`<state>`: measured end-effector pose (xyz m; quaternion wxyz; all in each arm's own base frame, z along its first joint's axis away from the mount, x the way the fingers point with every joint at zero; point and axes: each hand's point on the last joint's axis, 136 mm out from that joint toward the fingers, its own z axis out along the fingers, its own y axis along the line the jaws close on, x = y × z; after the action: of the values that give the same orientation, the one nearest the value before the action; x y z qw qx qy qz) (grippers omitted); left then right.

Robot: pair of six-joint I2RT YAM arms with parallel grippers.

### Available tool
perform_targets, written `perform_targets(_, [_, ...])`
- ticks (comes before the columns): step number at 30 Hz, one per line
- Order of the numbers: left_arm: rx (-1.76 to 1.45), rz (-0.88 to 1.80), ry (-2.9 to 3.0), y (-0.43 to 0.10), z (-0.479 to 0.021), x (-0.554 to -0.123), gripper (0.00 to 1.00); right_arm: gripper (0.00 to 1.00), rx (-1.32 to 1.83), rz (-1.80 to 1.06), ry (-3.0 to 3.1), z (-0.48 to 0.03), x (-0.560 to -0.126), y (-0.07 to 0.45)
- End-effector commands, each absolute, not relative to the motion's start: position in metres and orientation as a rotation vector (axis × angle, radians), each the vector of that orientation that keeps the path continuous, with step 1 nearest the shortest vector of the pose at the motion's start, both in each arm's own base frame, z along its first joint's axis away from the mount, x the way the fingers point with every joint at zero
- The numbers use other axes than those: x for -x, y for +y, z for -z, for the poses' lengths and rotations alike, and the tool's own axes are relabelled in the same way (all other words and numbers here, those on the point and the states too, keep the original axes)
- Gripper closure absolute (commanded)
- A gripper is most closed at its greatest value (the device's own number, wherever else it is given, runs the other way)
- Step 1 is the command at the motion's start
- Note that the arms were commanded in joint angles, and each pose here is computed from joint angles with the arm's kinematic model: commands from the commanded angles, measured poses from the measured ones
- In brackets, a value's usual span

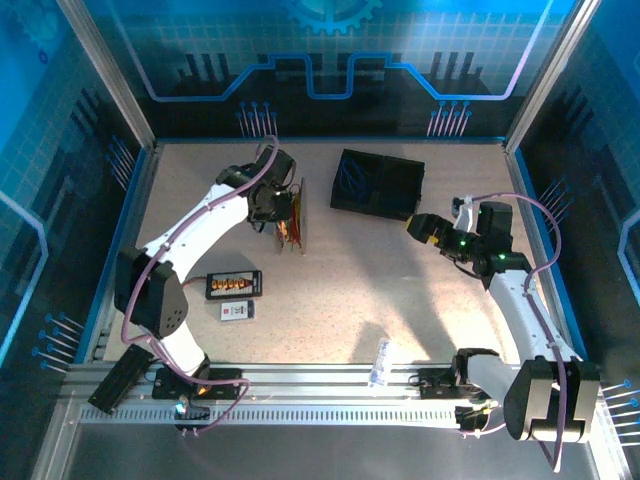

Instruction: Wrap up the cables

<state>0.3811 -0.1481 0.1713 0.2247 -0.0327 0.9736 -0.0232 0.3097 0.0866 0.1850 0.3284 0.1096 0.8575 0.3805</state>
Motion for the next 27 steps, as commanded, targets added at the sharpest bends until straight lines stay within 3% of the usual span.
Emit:
perform_targets(1, [0.082, 0.068, 2.573, -0.153, -0.200, -0.402, 0.86, 0.00, -0.273, -1.042, 2.212, -0.188, -0.308, 0.090])
perform_targets(18, [0.088, 0.126, 2.537, -0.153, -0.221, -0.393, 0.39, 0.06, -0.137, -1.046, 2.238, -0.186, -0.305, 0.116])
perform_targets(27, [0.085, 0.231, 2.471, -0.157, -0.246, -0.384, 0.16, 0.12, 0.018, -0.936, 2.303, -0.197, -0.328, 0.148])
